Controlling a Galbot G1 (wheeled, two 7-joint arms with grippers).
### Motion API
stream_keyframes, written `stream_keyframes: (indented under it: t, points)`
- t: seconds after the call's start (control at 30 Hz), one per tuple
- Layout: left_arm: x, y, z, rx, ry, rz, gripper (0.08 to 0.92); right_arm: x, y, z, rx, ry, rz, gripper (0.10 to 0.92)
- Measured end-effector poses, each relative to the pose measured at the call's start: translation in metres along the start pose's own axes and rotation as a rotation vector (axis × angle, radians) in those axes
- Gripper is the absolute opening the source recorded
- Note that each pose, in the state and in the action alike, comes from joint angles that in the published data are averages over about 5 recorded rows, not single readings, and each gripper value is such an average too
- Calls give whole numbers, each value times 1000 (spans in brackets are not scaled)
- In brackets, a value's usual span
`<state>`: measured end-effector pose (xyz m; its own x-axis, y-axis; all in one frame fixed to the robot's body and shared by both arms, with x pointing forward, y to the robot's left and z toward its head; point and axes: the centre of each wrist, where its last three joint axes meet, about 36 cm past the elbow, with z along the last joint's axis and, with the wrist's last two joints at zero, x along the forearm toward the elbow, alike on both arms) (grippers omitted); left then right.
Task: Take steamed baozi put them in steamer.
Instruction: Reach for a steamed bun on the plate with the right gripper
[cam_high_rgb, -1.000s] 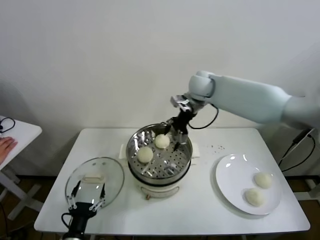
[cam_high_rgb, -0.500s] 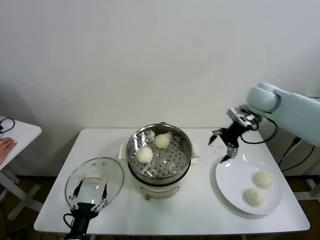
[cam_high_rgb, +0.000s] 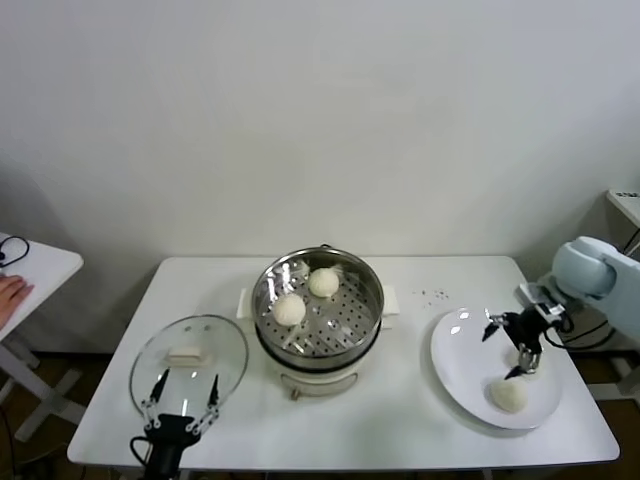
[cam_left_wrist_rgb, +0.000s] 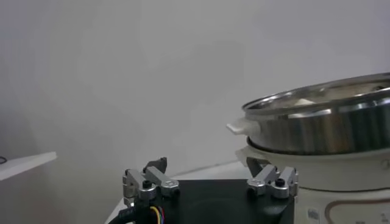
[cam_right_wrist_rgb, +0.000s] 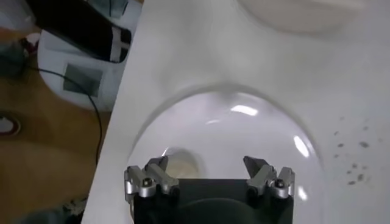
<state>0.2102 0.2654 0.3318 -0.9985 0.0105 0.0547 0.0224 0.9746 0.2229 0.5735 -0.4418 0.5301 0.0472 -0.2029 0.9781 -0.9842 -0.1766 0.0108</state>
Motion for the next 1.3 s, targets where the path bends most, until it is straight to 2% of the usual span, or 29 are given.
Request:
stream_keyframes:
  t: [0.4,1.03,1.3]
  points:
    - [4,2,4,-6,11,-2,823,-44,20,21,-13,73,-40,823]
    - [3,3,8,-10,22,-4,823,-74,22,25,0,112,-57,821]
    - [3,3,9,-11,24,-5,823,-78,20,25,0,110,-57,724]
